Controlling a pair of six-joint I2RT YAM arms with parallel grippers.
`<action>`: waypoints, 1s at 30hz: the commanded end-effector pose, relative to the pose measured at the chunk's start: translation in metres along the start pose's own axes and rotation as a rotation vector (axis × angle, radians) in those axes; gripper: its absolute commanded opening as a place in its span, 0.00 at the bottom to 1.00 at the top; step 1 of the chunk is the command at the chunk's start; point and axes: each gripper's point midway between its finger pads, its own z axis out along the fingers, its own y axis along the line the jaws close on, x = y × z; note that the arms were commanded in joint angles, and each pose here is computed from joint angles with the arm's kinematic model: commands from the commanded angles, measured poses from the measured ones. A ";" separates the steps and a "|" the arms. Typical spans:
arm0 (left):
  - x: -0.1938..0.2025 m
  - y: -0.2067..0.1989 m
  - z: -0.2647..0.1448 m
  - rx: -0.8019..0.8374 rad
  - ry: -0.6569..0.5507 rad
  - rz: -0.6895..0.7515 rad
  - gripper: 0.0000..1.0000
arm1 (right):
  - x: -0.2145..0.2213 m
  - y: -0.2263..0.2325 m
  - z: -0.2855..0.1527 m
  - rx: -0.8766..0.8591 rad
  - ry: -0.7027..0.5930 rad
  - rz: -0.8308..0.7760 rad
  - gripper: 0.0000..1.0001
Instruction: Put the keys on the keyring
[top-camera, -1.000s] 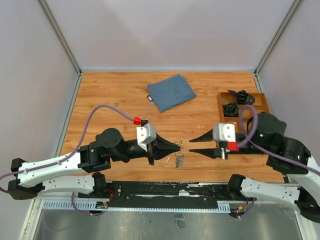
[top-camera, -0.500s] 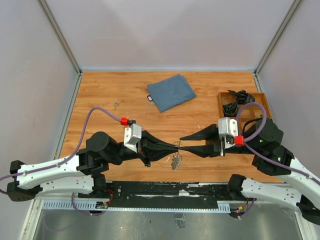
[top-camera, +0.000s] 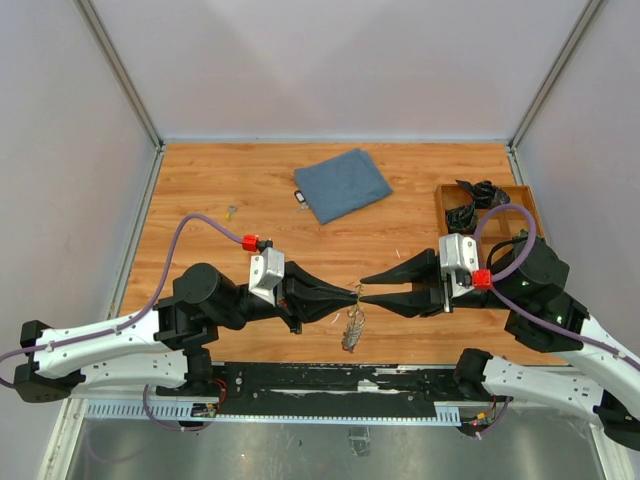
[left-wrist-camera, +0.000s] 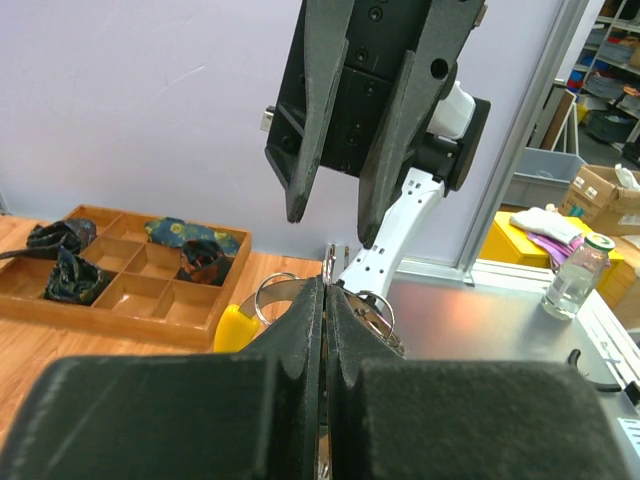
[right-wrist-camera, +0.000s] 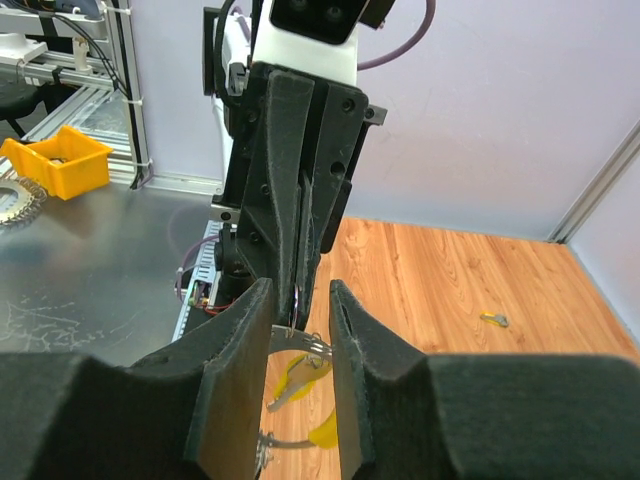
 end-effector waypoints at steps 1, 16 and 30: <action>-0.038 -0.008 -0.001 0.026 -0.114 0.023 0.00 | 0.002 0.008 0.001 -0.028 -0.010 0.024 0.30; -0.040 -0.008 -0.003 0.029 -0.122 0.027 0.01 | 0.012 0.010 0.002 -0.038 0.020 0.044 0.18; -0.042 -0.009 -0.003 0.031 -0.126 0.032 0.01 | 0.022 0.007 0.004 -0.035 0.076 0.056 0.04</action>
